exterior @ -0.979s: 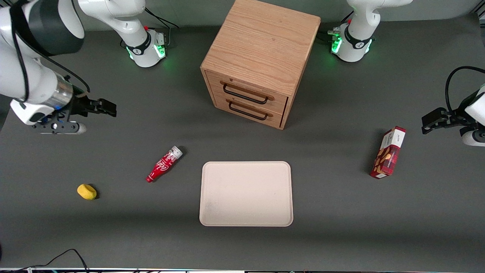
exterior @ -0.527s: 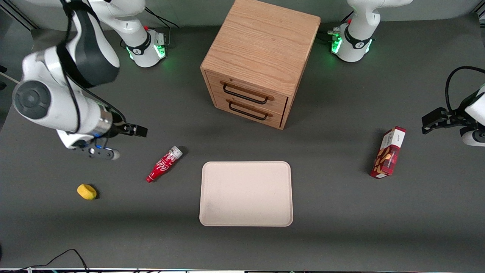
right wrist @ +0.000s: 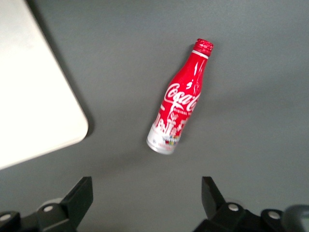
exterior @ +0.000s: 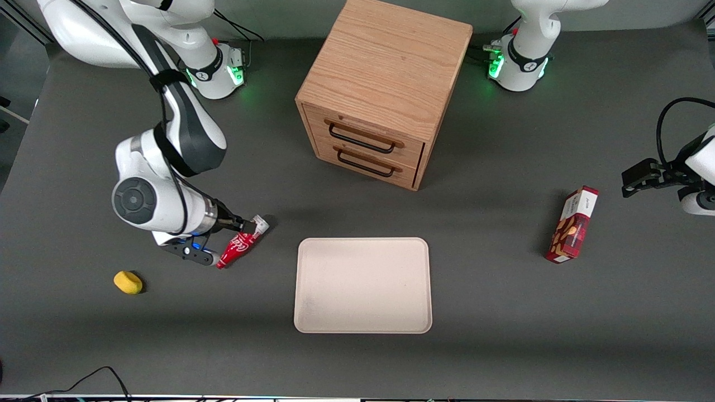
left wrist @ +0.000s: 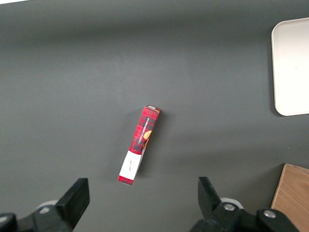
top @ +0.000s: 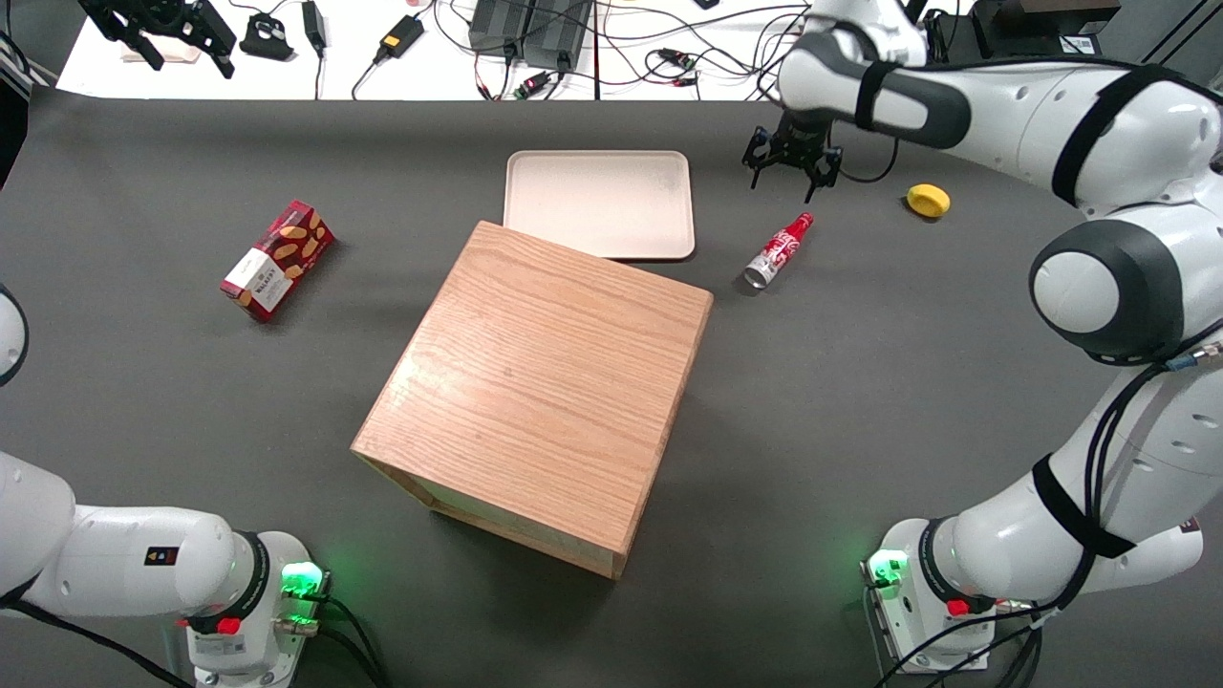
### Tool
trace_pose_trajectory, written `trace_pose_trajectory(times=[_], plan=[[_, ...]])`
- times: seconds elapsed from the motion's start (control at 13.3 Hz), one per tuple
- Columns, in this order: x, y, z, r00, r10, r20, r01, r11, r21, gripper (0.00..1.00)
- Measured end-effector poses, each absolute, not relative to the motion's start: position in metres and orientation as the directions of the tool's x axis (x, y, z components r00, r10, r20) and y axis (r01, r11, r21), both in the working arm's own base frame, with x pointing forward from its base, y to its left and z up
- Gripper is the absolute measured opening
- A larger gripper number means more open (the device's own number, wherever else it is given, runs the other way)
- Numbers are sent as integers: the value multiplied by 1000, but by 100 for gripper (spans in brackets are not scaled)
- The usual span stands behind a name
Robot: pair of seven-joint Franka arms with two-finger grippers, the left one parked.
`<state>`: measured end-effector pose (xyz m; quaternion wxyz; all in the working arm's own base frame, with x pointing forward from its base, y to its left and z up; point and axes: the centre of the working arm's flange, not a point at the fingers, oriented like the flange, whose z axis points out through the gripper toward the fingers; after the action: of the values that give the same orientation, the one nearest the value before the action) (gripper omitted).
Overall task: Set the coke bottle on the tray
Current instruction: 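Close the right gripper around the bottle's body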
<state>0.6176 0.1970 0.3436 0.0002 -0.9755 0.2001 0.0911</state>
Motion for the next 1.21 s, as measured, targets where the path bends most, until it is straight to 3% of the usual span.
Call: trace_pose_trajectory(times=[0.68,1.21], plan=[[596,180,264,764,-639,-91,-637,-769,55,100],[586,162,240,682,-730,-51,-729,-683,44,100]])
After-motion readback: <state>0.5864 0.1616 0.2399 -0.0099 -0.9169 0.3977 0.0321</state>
